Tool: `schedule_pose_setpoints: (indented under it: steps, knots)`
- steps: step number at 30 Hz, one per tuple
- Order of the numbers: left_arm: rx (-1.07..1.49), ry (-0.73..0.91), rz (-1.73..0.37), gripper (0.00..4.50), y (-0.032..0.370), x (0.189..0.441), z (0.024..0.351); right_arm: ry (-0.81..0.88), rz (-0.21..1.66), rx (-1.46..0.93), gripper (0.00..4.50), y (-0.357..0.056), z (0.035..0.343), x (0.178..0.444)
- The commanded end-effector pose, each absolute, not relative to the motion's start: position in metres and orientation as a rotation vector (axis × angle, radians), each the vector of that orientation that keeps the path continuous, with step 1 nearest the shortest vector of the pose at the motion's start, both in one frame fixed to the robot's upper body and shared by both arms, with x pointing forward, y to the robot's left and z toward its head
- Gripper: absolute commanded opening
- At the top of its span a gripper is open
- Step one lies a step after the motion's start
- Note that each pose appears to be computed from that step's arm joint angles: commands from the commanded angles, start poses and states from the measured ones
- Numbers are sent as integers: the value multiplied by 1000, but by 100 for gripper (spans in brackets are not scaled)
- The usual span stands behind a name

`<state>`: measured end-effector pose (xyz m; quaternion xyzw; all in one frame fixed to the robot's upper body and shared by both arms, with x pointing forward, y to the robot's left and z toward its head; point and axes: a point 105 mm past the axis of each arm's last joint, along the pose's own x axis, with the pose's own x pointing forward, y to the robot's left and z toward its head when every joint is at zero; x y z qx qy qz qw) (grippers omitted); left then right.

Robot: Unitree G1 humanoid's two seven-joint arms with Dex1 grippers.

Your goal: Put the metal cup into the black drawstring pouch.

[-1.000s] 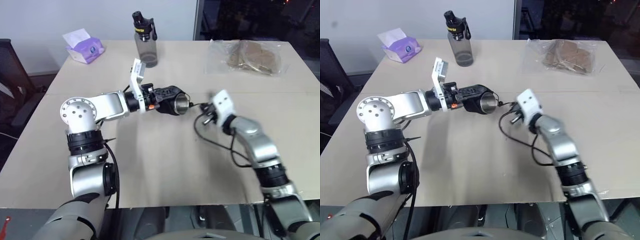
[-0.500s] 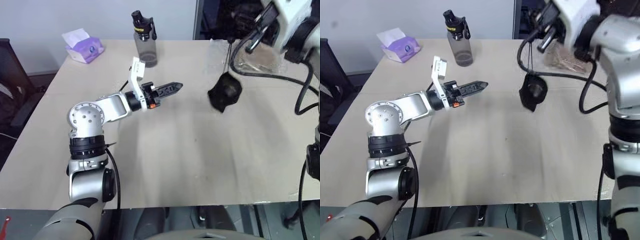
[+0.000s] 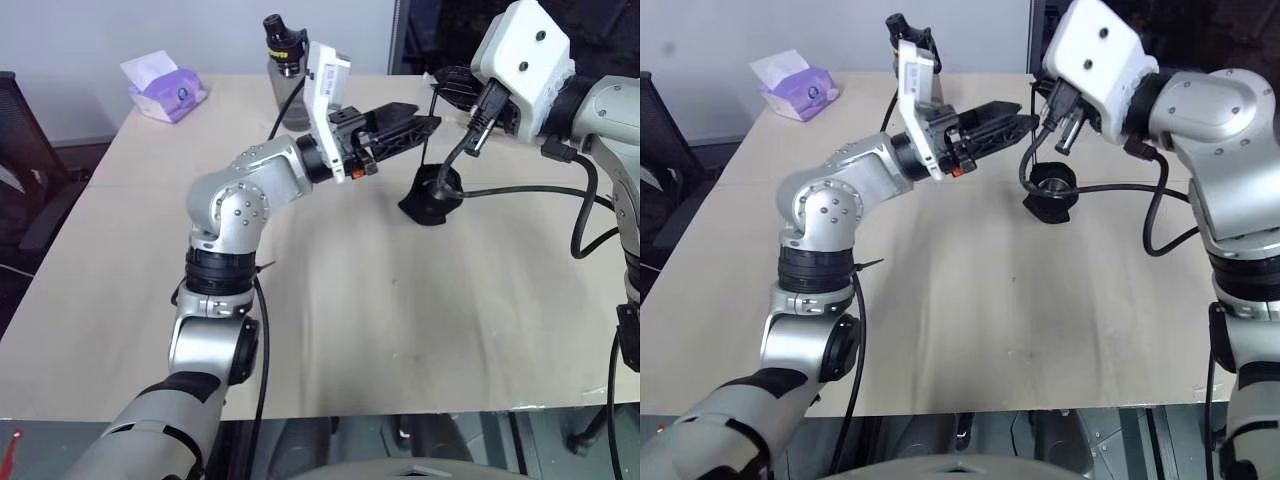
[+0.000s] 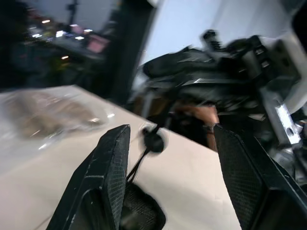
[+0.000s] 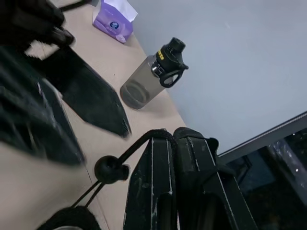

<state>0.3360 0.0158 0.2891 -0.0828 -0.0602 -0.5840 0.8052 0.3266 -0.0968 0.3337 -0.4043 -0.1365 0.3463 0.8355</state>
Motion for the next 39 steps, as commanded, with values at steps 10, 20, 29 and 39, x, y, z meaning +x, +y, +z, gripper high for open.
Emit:
schedule_pose_setpoints:
  steps: [10, 20, 29, 39]
  knots:
    - [-88, -184, -1314, 81, -15, 340, 292, -336, 741, -884, 0, -89, 342, 303]
    - [137, 121, -1159, 20, 0, 378, 173, -558, 446, -722, 0, -128, 424, 305]
    - [191, 106, -1034, 20, 38, 393, 160, -533, 299, -617, 0, -168, 429, 315]
    - [89, -139, -812, 291, 102, 386, 201, -156, 652, -385, 284, -147, 275, 275]
